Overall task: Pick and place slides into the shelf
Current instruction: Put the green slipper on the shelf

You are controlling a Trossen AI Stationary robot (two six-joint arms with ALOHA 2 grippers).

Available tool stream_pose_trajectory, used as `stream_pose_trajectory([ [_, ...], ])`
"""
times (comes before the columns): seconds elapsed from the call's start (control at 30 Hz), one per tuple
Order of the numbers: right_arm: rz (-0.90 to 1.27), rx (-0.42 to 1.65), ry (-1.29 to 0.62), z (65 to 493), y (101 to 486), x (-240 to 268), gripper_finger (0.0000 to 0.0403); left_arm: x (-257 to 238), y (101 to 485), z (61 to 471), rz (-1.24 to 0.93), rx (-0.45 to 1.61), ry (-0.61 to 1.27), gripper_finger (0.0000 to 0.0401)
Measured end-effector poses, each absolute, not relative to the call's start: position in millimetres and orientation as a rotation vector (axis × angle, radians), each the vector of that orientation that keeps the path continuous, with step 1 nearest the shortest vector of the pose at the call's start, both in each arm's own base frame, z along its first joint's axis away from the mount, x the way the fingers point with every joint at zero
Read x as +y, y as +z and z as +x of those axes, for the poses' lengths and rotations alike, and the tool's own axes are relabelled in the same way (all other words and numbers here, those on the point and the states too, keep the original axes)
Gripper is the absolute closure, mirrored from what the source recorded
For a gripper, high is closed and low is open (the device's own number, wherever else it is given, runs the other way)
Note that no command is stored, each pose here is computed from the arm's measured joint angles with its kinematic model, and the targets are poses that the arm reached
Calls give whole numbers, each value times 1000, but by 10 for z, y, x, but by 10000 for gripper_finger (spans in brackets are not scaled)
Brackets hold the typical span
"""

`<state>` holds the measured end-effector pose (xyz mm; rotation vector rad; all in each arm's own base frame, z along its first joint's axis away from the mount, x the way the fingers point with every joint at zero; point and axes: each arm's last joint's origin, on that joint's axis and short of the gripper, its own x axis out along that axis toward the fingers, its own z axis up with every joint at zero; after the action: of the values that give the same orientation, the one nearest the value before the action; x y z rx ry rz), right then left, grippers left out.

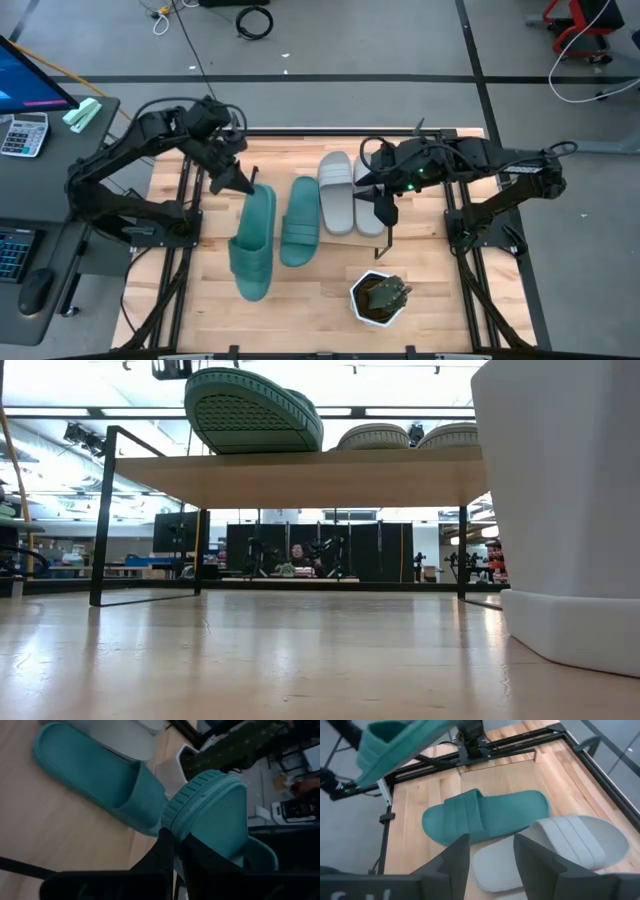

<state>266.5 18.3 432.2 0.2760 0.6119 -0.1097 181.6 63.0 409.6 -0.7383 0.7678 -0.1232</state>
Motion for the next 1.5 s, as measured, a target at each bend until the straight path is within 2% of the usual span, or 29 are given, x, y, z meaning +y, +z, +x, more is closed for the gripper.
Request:
stream_pose_trajectory([
  [0.27, 201, 532, -42, 2703, 4393, 276, 243, 786, 3927, 1929, -783, 819, 3, 383],
  [0.6, 207, 509, -32, 2762, 4390, 307, 243, 907, 3728, 1953, -759, 950, 5, 383],
  [1.2, 260, 569, -6, 3219, 4067, 544, 243, 1206, 3732, 1780, -690, 867, 2, 384],
  [1.5, 280, 525, -15, 3250, 4098, 533, 243, 1313, 3621, 1900, -675, 900, -21, 384],
])
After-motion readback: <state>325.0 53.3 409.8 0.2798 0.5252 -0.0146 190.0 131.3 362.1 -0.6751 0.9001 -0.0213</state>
